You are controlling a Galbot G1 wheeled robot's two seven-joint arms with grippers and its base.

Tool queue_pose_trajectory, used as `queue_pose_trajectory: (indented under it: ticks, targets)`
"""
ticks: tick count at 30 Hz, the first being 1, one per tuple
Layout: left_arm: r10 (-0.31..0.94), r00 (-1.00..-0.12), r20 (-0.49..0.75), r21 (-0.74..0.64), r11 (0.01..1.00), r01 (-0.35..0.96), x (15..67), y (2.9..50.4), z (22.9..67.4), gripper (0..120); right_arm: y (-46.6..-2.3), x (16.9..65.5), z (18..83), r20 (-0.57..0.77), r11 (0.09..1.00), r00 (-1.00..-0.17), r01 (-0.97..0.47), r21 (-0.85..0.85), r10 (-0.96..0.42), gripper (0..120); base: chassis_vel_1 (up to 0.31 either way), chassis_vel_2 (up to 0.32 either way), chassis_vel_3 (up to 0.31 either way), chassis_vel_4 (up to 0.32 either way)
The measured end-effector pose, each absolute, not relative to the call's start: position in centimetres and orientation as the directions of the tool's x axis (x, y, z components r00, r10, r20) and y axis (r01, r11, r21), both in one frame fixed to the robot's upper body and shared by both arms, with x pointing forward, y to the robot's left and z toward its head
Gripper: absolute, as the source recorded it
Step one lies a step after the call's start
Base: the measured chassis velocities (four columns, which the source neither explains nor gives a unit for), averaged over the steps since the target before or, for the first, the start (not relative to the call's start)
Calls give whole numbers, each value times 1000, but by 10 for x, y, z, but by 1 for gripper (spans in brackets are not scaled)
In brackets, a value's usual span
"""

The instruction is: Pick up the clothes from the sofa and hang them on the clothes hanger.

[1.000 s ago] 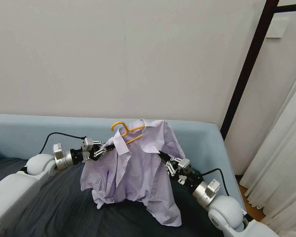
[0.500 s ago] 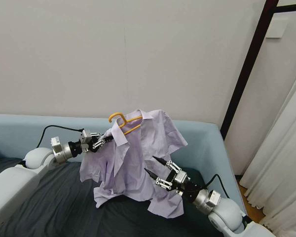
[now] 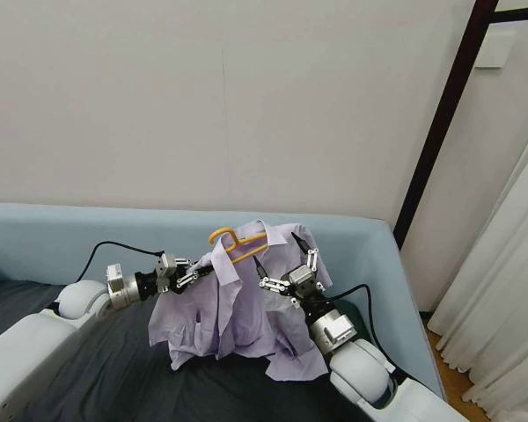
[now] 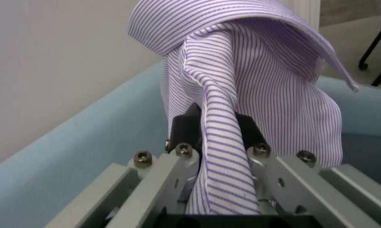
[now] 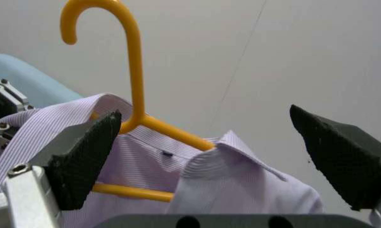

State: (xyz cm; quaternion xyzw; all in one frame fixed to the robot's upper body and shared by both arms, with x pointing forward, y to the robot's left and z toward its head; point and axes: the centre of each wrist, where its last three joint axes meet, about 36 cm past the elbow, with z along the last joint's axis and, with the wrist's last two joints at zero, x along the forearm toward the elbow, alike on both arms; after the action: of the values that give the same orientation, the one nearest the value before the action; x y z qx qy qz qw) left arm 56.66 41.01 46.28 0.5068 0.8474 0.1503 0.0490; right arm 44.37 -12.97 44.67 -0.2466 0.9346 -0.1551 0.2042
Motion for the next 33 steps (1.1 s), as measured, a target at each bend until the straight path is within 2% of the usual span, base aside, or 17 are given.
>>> queue_pose_trajectory:
  ticks: [10, 15, 16, 20, 21, 24, 26, 29, 33]
  targets:
    - [879, -470, 81, 295, 429, 854, 562, 405, 453, 6, -112, 438, 443, -229, 833, -837, -387, -394, -497, 99, 0, 0, 0, 0]
    - [881, -467, 78, 299, 427, 854, 561, 405, 455, 6, -108, 439, 444, -187, 853, -887, -318, -413, -422, 79, 0, 0, 0, 0]
    - [881, -467, 78, 299, 427, 854, 561, 405, 455, 6, -108, 439, 444, -187, 853, -887, -318, -413, -422, 79, 0, 0, 0, 0]
    - [880, -468, 76, 301, 427, 853, 561, 406, 456, 6, -109, 442, 442, -179, 862, -911, -267, -430, -371, 59, 0, 0, 0, 0]
    - [880, -468, 76, 301, 427, 853, 561, 406, 456, 6, -109, 442, 442, -179, 862, -911, -267, -430, -371, 59, 0, 0, 0, 0]
    - [880, -469, 77, 302, 428, 852, 560, 407, 456, 6, -111, 442, 440, -186, 867, -912, -262, -425, -367, 44, 0, 0, 0, 0]
    - [879, -470, 77, 303, 429, 851, 561, 408, 457, 6, -113, 443, 440, -190, 867, -909, -265, -422, -370, 41, 0, 0, 0, 0]
    - [876, -475, 78, 307, 432, 848, 563, 410, 459, 6, -117, 445, 438, -205, 864, -897, -282, -417, -392, 26, 0, 0, 0, 0]
    - [876, -476, 77, 306, 434, 848, 566, 409, 458, 6, -119, 445, 437, -215, 861, -886, -298, -411, -410, 14, 0, 0, 0, 0]
